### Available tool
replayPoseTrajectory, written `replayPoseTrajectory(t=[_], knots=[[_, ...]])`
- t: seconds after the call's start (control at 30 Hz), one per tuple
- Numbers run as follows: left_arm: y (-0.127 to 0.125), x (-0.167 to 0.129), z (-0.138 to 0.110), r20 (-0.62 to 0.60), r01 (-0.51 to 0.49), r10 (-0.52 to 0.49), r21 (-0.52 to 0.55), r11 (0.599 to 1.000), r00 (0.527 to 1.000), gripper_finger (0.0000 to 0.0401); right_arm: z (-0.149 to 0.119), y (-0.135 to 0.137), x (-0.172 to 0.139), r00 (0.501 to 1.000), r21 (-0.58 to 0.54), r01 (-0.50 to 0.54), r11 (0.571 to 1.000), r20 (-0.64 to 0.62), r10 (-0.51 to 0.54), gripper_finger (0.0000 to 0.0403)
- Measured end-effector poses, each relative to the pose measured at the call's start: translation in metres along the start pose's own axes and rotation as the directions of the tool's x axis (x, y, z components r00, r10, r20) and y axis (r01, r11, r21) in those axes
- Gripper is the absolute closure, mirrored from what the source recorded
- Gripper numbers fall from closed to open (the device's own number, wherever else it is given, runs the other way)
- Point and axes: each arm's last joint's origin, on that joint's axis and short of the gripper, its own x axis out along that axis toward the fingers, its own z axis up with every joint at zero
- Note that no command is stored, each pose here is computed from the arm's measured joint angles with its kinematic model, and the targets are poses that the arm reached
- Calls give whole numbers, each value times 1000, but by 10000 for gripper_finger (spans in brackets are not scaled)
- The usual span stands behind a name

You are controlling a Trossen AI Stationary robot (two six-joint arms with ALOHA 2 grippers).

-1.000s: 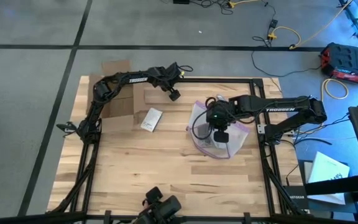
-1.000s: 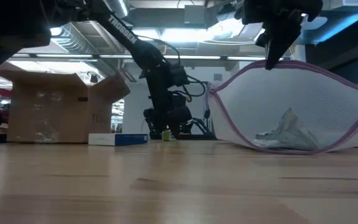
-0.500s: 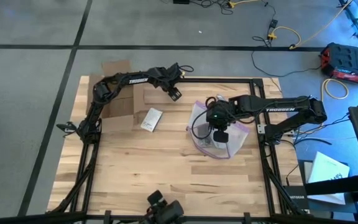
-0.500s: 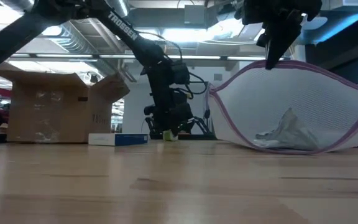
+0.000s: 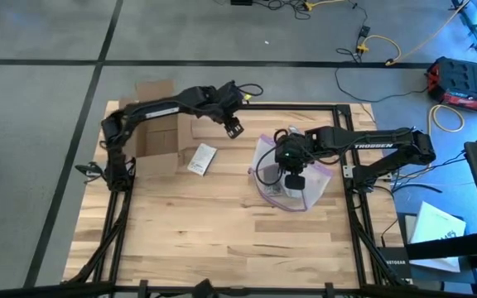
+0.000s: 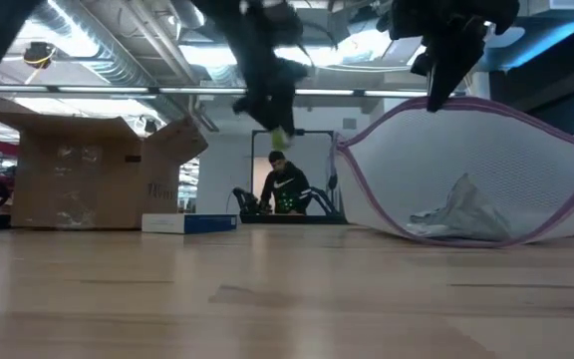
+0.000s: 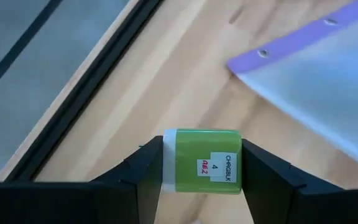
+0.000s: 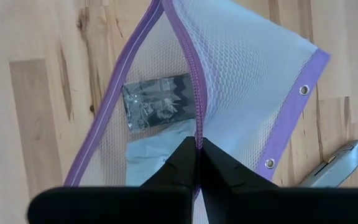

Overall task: Unpack boxes
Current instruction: Put the green charger adapter into the zip bag

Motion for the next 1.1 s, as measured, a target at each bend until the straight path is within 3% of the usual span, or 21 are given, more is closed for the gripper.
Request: replayPoseTrajectory(t=[0.23, 0.3, 0.47, 0.6, 0.77, 0.83, 0.9, 0.97, 1.03, 1.1], knots=[[-47, -85, -17, 152, -51, 34, 110, 993, 988, 232, -2, 0, 0, 1000, -12, 2, 1000, -17, -2, 403], [-64, -102, -26, 192, -108, 78, 148, 983, 978, 232, -2, 0, 0, 1000, -23, 1, 1000, -18, -2, 403], [-124, -129, -61, 366, -296, 178, 297, 908, 913, 245, -2, 0, 0, 1000, -31, 1, 1000, -22, -2, 403], [-172, -134, -96, 503, -365, 158, 345, 865, 850, 246, -5, 0, 0, 999, -50, 2, 999, -47, -4, 403], [-215, -125, -151, 614, -423, 140, 344, 838, 777, 246, -5, 0, 0, 999, -51, 5, 999, -46, -8, 403], [-228, -121, -174, 643, -432, 93, 393, 812, 760, 246, -5, 0, 0, 999, -52, 9, 999, -47, -11, 403], [-238, -118, -192, 658, -410, 14, 453, 792, 753, 246, -5, 0, 0, 999, -53, 9, 999, -47, -11, 403], [-245, -113, -204, 642, -318, -105, 507, 801, 760, 246, -4, -1, 0, 999, -49, 9, 999, -46, -12, 403], [-252, -107, -213, 635, -183, -194, 478, 859, 747, 244, -4, -1, 0, 999, -23, 10, 1000, -46, -11, 403], [-258, -101, -216, 648, -16, -252, 378, 926, 719, 241, -4, 0, 0, 999, 5, 11, 1000, -39, -11, 403]])
